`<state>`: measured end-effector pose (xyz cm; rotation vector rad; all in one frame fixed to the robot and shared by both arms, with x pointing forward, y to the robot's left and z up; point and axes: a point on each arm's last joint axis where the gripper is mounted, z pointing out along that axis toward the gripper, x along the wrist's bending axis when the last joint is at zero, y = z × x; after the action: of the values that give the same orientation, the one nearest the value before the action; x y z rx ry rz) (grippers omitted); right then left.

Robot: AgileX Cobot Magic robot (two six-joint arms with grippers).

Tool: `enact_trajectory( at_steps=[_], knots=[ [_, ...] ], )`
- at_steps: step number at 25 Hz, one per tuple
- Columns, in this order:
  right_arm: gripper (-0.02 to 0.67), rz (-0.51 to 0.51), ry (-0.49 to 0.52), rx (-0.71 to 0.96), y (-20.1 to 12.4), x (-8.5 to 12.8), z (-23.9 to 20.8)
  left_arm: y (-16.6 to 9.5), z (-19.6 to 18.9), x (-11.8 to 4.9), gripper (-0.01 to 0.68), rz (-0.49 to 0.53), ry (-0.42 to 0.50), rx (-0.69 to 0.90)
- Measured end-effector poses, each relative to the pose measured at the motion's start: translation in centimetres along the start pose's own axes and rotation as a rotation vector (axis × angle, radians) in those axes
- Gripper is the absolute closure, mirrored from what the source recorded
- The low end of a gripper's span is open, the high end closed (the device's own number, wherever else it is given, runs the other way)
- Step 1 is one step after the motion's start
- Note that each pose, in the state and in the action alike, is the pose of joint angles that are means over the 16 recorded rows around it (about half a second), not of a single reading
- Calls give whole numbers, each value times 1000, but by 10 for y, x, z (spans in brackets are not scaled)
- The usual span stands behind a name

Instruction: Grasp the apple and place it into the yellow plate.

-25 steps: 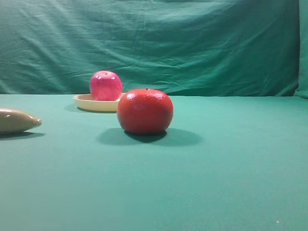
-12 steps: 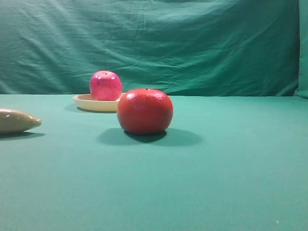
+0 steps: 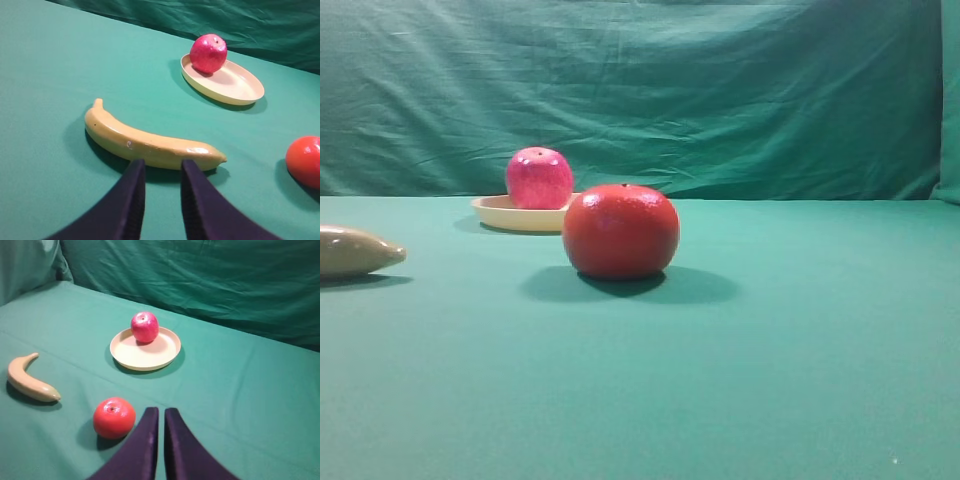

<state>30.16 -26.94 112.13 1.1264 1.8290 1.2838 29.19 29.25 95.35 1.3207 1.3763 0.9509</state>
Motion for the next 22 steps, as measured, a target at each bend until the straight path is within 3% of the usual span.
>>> enact_trajectory(
  at_steps=[11, 22],
  knots=[
    [649, 39, -246, -49, -32, -19, -10, 0, 0, 0, 516, 0, 0, 0],
    [649, 61, -363, -159, -110, -21, 15, 0, 0, 0, 516, 0, 0, 0]
  ],
)
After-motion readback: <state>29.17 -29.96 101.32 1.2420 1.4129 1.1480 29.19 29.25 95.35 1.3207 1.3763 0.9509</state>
